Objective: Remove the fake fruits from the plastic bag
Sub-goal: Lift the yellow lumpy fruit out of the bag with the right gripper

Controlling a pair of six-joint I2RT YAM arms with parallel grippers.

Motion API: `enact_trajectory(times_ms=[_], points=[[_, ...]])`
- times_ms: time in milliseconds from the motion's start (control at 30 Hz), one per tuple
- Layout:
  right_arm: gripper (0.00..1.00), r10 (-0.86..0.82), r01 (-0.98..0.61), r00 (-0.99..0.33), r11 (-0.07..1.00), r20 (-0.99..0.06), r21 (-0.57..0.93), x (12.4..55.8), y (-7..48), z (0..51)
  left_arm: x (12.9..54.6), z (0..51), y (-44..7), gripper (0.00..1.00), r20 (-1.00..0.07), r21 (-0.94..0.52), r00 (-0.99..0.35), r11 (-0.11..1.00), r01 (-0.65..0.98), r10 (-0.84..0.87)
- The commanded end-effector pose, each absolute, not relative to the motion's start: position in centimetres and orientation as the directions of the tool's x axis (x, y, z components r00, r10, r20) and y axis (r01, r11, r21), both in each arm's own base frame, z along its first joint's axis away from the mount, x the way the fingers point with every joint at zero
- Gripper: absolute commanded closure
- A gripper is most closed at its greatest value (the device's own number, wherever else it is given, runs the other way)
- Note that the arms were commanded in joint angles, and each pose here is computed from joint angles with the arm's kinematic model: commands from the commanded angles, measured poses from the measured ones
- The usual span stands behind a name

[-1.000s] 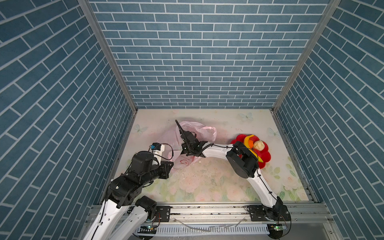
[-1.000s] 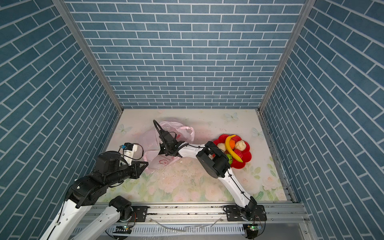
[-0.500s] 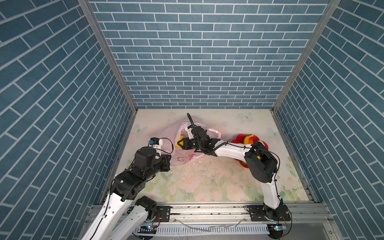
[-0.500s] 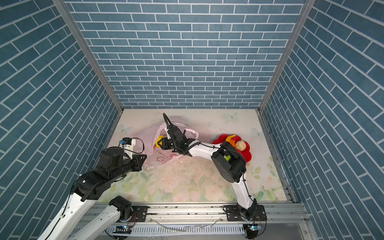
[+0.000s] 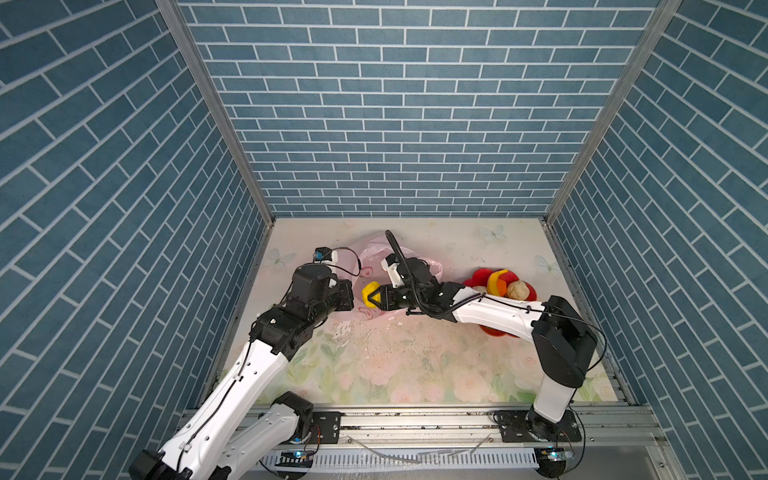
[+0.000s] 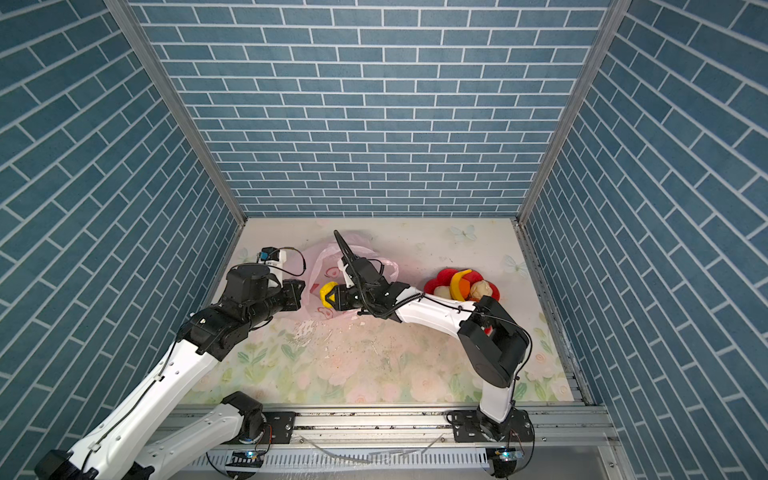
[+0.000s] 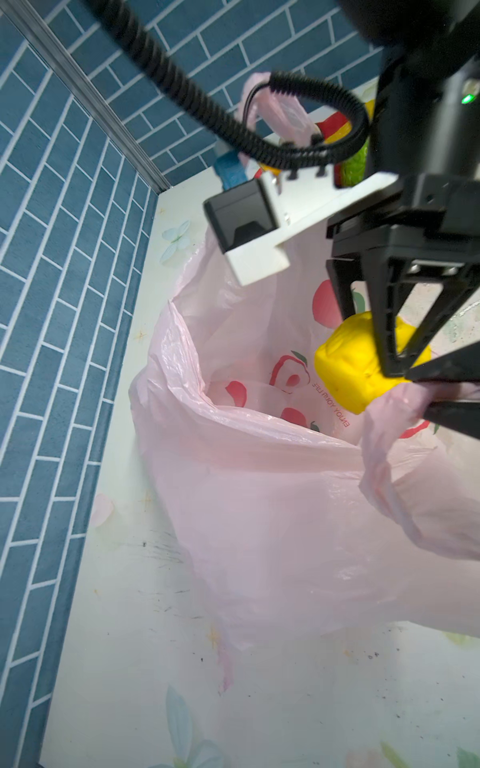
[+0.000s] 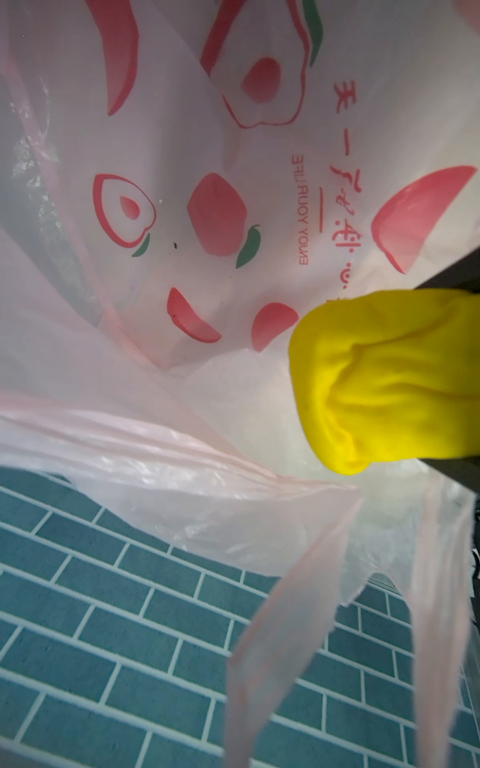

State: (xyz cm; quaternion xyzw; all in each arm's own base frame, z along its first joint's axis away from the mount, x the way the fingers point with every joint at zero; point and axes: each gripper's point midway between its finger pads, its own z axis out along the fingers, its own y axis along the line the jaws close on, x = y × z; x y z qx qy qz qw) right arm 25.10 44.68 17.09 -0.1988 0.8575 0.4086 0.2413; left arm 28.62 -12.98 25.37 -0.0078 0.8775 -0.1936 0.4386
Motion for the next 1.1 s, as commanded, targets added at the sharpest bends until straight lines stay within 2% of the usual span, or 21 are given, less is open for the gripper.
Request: enact_trajectory(times_ms=[0,233,400,500,833,1067], points=[[0.86,-0.197,-0.566,-0.792,0.592,-0.578,0.574,22.9,42.8,17.9,30.3,26.9,-13.1,0.88,-0.800,-0.344,-0.568,0.924,0.168,-0.194],[0.86,-0.195,-0.583,-0.767,0.610,-0.612,0.536,21.4,40.2,21.2,32.8,25.2,-12.9,0.88,-0.776,-0.352,-0.589,0.929,0.111,-0.223],[0.86,-0.179,-0.587,-0.729,0.661,-0.661,0.468,21.5,36.7,24.0,33.9,24.0,-12.9,0.88,-0.762,-0.360,-0.603,0.928,0.092,-0.236],[0.86,-0.147,-0.552,-0.716,0.718,-0.683,0.424,22.9,33.6,25.3,34.3,23.3,-13.0,0.87,-0.754,-0.362,-0.612,0.928,0.085,-0.238],[0.85,-0.012,-0.311,-0.688,0.908,-0.726,0.280,28.1,19.6,27.6,35.1,23.3,-12.5,0.85,-0.771,-0.352,-0.583,0.935,0.051,-0.258],[0.84,0.067,-0.108,-0.742,0.970,-0.668,0.217,30.1,12.1,24.2,35.8,25.3,-12.9,0.85,-0.791,-0.351,-0.557,0.933,0.075,-0.253]])
